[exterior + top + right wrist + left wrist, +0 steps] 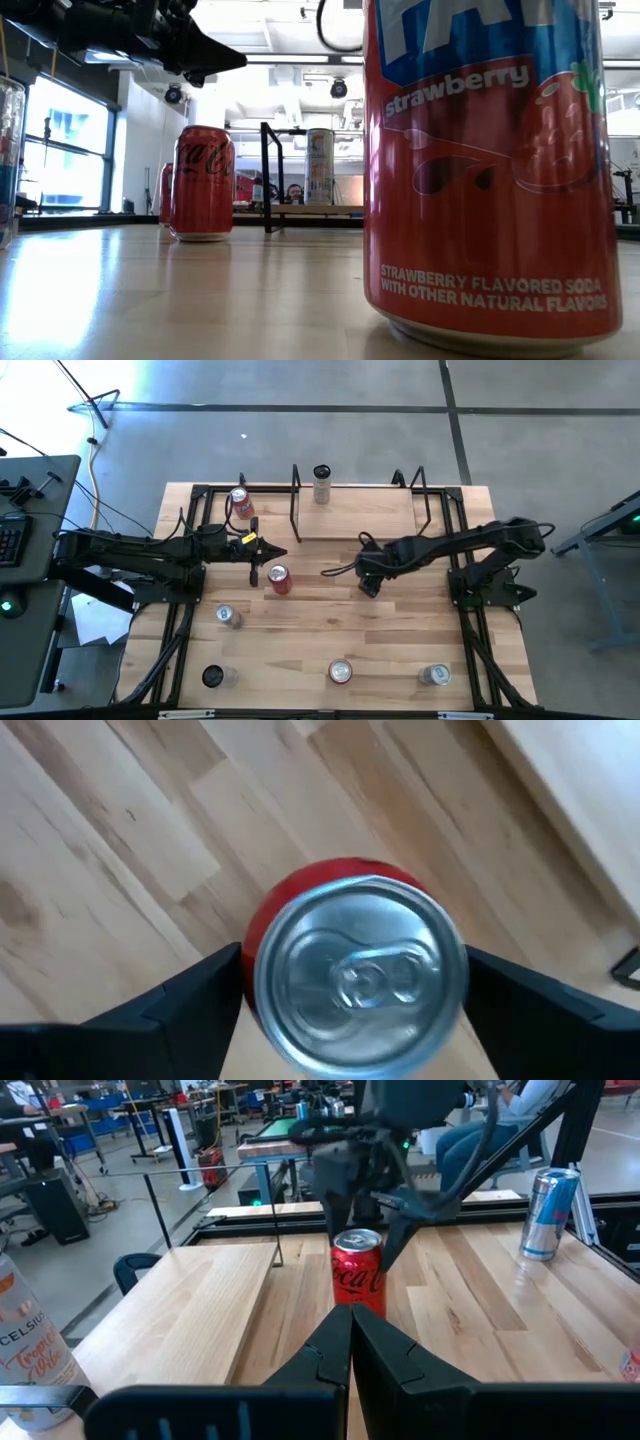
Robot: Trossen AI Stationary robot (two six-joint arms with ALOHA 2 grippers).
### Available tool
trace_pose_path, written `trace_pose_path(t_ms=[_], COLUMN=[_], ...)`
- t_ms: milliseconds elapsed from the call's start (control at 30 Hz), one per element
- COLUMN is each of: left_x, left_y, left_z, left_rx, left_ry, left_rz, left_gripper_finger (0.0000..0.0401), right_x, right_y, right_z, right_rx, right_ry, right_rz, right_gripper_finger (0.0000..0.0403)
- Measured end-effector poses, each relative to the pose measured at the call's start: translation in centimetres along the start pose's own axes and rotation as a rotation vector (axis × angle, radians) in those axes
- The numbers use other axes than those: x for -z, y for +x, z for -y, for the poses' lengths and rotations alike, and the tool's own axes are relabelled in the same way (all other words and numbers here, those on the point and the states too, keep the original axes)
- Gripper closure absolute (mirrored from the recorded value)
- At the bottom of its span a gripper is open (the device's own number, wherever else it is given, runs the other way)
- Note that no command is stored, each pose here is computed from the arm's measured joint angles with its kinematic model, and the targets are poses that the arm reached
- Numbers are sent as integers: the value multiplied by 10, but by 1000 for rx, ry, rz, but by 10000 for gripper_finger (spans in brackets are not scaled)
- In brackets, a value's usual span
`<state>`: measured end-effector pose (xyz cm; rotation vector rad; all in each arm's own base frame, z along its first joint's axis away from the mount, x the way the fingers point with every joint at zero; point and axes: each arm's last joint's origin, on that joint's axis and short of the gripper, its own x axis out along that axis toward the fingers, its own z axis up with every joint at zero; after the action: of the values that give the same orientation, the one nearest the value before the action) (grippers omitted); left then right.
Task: Place canned beverage on shelf
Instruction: Put the right red soda can on the shelf
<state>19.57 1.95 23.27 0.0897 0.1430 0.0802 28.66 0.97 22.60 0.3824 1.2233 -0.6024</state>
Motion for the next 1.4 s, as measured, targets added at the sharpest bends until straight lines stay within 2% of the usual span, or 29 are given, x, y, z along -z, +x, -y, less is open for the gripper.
trace_pose_path(t_ms=[200,333,500,667,900,1100,1233,1400], left_x=[0,1,3,2,2,2,2,2], left_y=[0,0,0,0,0,0,0,0], left_z=[0,0,0,0,0,0,0,0], left_rx=[0,1,3,2,2,0,0,0], left_ry=[-1,-1,-17,-27,-26,-9,1,8], left_rz=[0,-9,-28,-25,-22,-22,-22,-21], left_gripper_finger=[398,398,398,398,398,398,398,398], right_x=[-6,-15,-49,-100,-164,-208,-218,-227], right_y=[6,-4,-34,-56,-23,5,20,24], right_z=[4,7,20,60,112,143,156,159], right_rx=[-19,-47,-112,-86,-47,-31,-48,-49], right_ry=[7,-71,-194,-353,-578,-649,-653,-669], right_rz=[-29,-22,64,215,104,51,-33,7], right_gripper_finger=[111,118,118,118,118,118,118,118])
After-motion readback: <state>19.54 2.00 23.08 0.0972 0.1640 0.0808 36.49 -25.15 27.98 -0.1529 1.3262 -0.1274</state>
